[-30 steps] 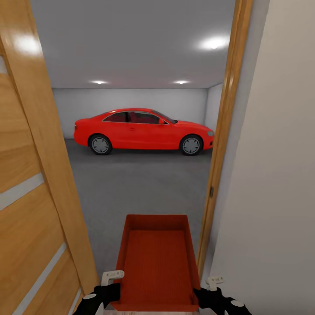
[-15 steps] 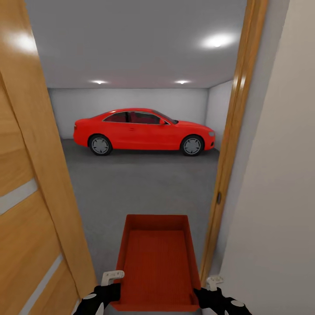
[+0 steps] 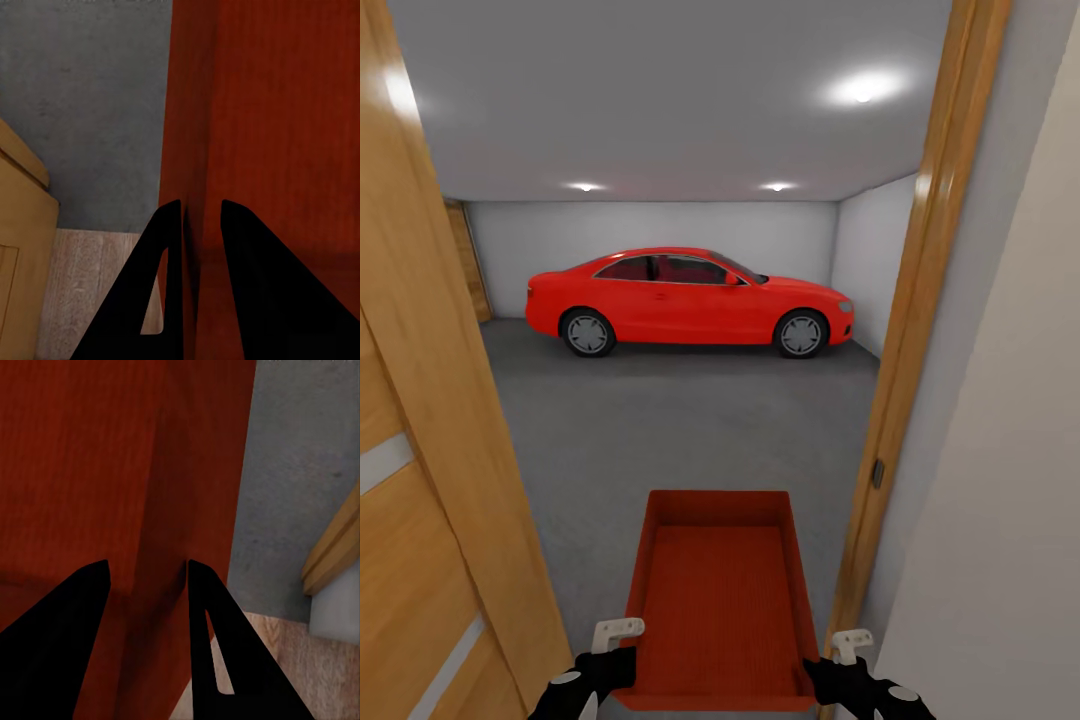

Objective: Move the two storage containers from the living room to the garage. In the garage, place one container on the floor and stack the other container on top of it (either order is fine).

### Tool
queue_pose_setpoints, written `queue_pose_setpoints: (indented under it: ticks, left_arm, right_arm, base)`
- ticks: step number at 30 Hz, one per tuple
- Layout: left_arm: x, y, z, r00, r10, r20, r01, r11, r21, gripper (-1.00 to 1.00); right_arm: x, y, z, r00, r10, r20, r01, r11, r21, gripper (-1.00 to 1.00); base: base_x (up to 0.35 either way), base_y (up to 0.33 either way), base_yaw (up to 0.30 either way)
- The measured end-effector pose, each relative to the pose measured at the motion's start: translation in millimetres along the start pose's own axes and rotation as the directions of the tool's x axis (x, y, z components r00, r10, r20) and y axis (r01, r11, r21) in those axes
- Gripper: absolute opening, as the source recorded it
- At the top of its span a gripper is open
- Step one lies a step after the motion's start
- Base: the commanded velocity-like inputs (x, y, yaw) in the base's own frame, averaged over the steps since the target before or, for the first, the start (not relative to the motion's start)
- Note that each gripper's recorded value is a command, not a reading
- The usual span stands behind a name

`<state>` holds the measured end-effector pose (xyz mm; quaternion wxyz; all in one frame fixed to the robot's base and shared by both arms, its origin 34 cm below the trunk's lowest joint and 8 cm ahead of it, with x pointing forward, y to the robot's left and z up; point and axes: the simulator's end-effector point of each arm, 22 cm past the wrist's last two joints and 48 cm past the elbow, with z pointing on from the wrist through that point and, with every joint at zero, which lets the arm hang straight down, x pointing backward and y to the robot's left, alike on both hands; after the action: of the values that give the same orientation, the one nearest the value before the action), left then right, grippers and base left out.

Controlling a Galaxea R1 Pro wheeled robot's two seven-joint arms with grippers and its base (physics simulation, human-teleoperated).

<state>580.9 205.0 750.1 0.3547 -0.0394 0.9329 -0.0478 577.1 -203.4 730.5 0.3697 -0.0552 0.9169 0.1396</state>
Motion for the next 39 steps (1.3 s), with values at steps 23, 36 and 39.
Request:
queue_pose_setpoints:
  ticks: [23, 36, 39]
  left_arm:
    - [0.1, 0.2, -0.4, 1.000, 0.000, -0.001, 0.000, 1.000, 0.000, -1.00]
    - [-0.3, 0.5, 0.0, 1.000, 0.000, 0.001, 0.000, 1.000, 0.000, -1.00]
    - [-0.3, 0.2, 0.0, 1.000, 0.000, 0.001, 0.000, 1.000, 0.000, -1.00]
  right_arm:
    - [0.2, 0.4, -0.3, 1.000, 0.000, -0.001, 0.000, 1.000, 0.000, -1.00]
    - [-0.2, 0.5, 0.2, 1.000, 0.000, 0.001, 0.000, 1.000, 0.000, -1.00]
    - [-0.2, 0.2, 0.1, 1.000, 0.000, 0.001, 0.000, 1.000, 0.000, -1.00]
  base:
    - [0.125, 0.034, 0.000]
    - [0.053, 0.010, 0.000]
    - [0.000, 0.000, 0.000]
